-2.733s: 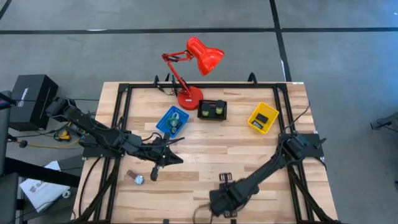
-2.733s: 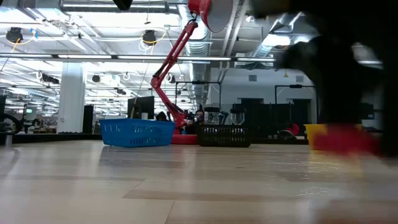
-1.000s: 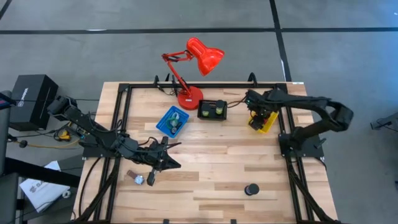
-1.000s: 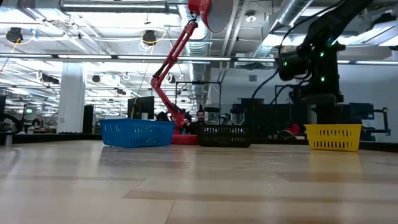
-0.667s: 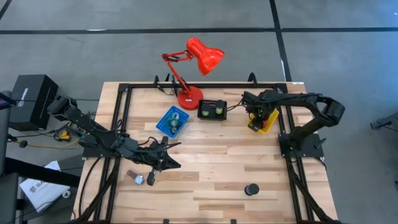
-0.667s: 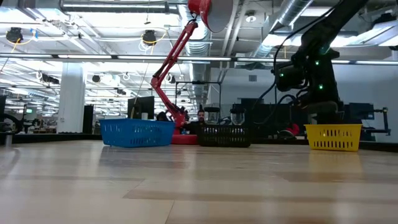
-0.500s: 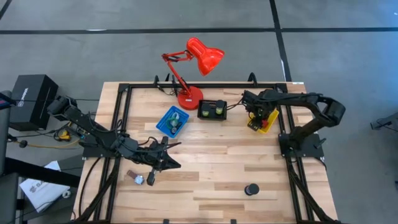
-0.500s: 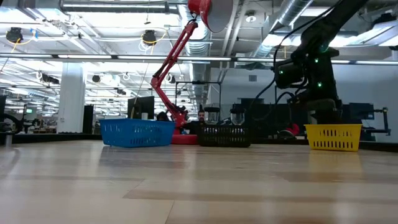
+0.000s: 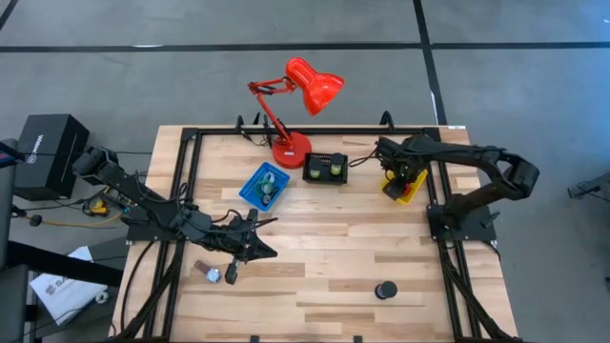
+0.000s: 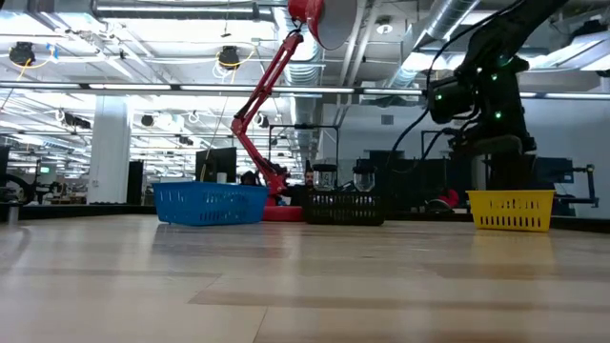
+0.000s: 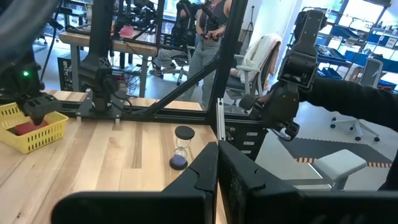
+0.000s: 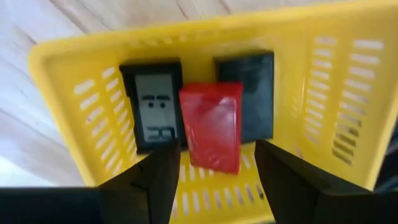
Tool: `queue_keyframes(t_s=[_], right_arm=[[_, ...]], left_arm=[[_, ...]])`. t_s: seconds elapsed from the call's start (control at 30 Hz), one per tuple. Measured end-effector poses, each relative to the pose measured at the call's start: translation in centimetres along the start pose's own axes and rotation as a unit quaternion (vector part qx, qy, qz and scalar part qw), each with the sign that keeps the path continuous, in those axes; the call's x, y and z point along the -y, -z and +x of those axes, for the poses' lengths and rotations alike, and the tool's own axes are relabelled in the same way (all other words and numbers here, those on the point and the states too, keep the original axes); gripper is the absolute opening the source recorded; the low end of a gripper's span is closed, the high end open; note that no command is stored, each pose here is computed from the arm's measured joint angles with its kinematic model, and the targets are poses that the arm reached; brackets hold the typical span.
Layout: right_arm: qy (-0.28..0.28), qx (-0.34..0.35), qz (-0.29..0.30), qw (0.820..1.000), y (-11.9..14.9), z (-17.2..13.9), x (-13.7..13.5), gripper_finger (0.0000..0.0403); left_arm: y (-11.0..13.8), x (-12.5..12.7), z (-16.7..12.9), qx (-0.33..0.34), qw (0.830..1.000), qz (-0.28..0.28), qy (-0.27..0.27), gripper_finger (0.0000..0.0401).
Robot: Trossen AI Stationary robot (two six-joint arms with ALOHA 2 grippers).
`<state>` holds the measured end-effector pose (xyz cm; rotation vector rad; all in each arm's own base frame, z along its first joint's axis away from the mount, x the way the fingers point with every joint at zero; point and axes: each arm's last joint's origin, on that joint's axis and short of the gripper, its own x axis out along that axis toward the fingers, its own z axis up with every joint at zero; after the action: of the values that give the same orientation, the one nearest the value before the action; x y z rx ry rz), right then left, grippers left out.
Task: Pick & Place Office items
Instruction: Put the brown watch into the blue bin
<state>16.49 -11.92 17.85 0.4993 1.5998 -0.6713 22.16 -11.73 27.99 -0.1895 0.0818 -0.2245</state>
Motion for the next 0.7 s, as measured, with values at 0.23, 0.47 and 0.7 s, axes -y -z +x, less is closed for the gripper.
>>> queue_keyframes(t_s=[0.23, 0.47, 0.7], right_arm=[[0.003, -0.006, 0.006, 1.0, 2.0, -1.6, -0.5, 0.0196], [-0.017, 0.072, 0.049, 0.996, 4.2, -4.1, -1.4, 0.0185], [-0.086, 0.191, 0.037, 0.977, 6.9, -6.9, -3.6, 0.0173]], left_arm=[[0.0, 0.0, 0.0, 0.002, 1.0, 0.0, 0.0, 0.0002], [-0.1, 0.0, 0.0, 0.005, 1.0, -0.001, -0.008, 0.0002], [-0.1, -0.2, 0.0, 0.01, 0.999, -0.001, -0.03, 0.0002]])
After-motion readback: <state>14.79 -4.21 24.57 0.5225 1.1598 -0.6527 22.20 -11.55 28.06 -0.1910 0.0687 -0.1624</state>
